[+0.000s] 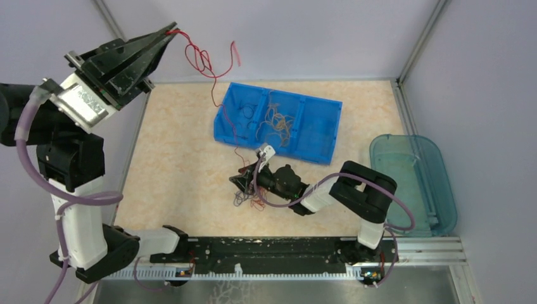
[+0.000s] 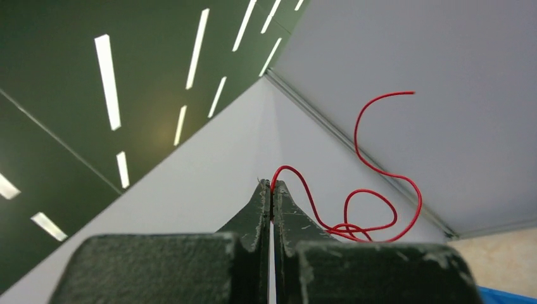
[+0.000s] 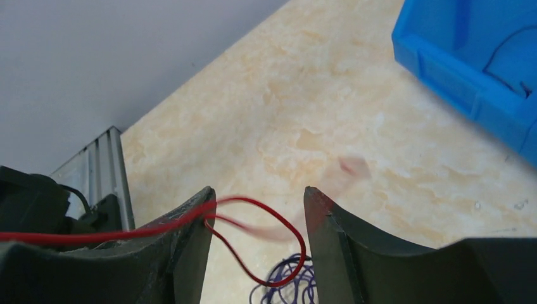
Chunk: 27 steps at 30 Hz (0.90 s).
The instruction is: Untangle the cables
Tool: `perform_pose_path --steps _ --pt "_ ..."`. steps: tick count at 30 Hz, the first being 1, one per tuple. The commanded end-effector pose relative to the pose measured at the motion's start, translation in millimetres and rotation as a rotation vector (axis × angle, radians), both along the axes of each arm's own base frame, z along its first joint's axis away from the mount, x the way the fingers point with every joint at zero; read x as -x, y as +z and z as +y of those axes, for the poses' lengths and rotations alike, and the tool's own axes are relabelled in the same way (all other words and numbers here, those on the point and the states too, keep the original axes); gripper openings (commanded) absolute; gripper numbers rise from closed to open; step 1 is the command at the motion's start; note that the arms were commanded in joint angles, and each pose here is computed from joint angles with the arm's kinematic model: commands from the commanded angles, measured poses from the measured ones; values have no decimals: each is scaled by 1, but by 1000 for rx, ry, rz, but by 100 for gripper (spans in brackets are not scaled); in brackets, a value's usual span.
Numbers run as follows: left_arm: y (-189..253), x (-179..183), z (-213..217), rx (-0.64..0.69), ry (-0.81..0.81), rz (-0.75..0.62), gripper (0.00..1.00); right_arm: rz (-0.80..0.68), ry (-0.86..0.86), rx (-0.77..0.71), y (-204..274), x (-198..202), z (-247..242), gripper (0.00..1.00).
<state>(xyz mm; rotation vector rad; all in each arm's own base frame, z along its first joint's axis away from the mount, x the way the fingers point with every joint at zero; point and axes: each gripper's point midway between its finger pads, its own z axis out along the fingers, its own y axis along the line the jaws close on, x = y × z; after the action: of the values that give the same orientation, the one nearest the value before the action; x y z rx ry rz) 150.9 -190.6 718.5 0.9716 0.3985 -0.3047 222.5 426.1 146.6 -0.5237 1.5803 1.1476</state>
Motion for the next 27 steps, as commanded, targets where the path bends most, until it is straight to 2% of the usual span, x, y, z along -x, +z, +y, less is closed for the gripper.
perform_pose_path --steps 1,8,15,22,27 --pt "43 20 28 126 121 -211 0 4 15 -70 5 4 10 54" --pt "83 35 68 276 350 -479 0 65 -23 -22 -34 9 -6 51" --pt "115 62 99 405 507 -700 0 84 -50 -13 -48 11 -14 48" --pt "135 88 120 485 660 -907 0 104 -84 24 -65 10 -25 47" --pt "143 114 128 521 784 -1127 0 121 -142 66 -77 6 -36 47"
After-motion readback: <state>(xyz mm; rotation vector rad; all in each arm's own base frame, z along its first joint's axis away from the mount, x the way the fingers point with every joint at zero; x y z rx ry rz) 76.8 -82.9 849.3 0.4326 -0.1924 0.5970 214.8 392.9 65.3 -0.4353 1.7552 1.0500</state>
